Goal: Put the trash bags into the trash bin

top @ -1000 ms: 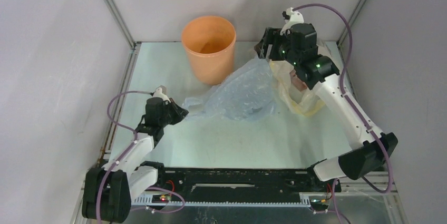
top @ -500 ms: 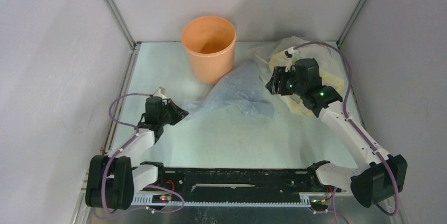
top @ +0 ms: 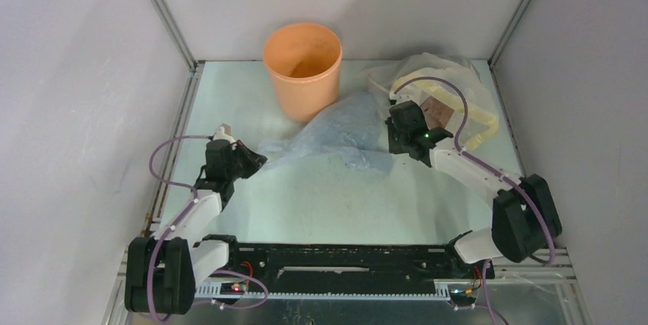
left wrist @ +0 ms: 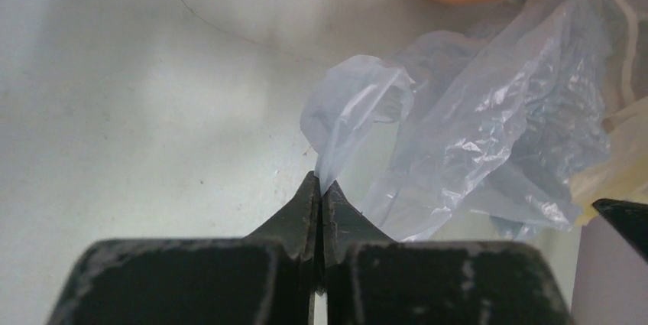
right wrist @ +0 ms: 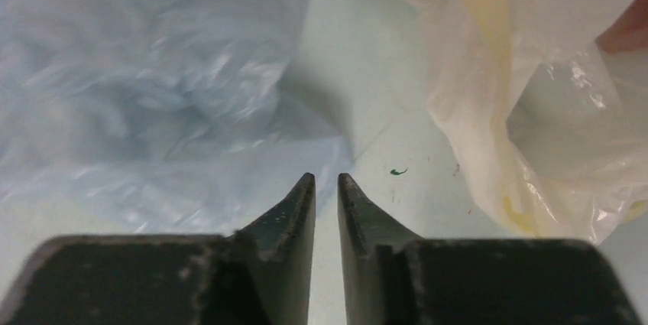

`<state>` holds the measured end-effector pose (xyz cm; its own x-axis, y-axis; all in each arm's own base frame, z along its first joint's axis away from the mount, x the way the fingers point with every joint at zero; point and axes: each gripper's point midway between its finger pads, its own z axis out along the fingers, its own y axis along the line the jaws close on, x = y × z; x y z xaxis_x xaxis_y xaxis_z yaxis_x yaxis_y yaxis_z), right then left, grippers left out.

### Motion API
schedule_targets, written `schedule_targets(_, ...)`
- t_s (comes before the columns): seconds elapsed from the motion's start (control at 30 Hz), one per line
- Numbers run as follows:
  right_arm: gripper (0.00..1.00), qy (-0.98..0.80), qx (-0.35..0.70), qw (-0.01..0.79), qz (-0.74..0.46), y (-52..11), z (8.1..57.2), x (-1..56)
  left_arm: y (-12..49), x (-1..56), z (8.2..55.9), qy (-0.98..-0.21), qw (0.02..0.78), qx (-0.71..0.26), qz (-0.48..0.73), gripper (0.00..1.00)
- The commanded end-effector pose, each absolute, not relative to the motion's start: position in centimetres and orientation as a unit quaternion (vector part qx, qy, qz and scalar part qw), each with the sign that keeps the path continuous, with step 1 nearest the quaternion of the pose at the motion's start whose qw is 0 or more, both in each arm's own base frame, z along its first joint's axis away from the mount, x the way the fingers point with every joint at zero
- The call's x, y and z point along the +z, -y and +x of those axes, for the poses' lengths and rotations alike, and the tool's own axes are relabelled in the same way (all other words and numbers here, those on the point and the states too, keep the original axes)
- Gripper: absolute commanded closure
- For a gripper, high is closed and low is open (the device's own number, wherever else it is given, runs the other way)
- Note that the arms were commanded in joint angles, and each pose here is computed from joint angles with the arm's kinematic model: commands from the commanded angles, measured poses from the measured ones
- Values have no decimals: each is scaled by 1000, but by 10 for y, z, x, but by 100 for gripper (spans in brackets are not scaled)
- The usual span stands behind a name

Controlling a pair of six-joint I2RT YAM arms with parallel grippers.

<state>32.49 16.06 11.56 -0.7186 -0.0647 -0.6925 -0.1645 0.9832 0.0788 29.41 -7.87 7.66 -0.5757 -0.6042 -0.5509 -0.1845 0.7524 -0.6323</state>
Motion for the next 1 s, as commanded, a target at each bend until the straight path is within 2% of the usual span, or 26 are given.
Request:
schedule_targets(0.0,90,-919,22,392,-27,-149,353,112,62,108,314,-821,444,-251,-256,97)
schedule_targets(0.03,97,-921,18,387,-30,-151,354,107,62,110,317,-820,446,-252,-256,96)
schedule_targets(0.07,100,-924,16,381,-35,-154,355,102,62,112,319,-820,446,-253,-254,96)
schedule_targets(0.2,100,-930,10,359,-78,-176,351,80,68,115,328,-822,439,-267,-245,91)
schedule_targets(0.37,100,-933,11,324,-153,-209,340,61,69,121,339,-818,445,-271,-244,75)
schedule_targets(0.43,100,-929,15,317,-192,-228,332,58,70,125,343,-817,447,-273,-241,63)
schedule_targets(0.53,100,-918,43,315,-238,-264,312,66,70,132,345,-816,449,-275,-238,38)
schedule_targets(0.6,100,-907,94,314,-263,-293,291,78,66,135,341,-816,453,-265,-244,29)
schedule_targets(0.73,100,-867,206,324,-316,-352,245,116,49,141,326,-811,473,-224,-262,2)
schedule_targets(0.8,100,-850,242,329,-332,-366,231,133,47,149,318,-807,484,-219,-258,0)
schedule_targets(0.97,86,-858,273,324,-291,-349,234,158,45,159,291,-811,489,-205,-246,0)
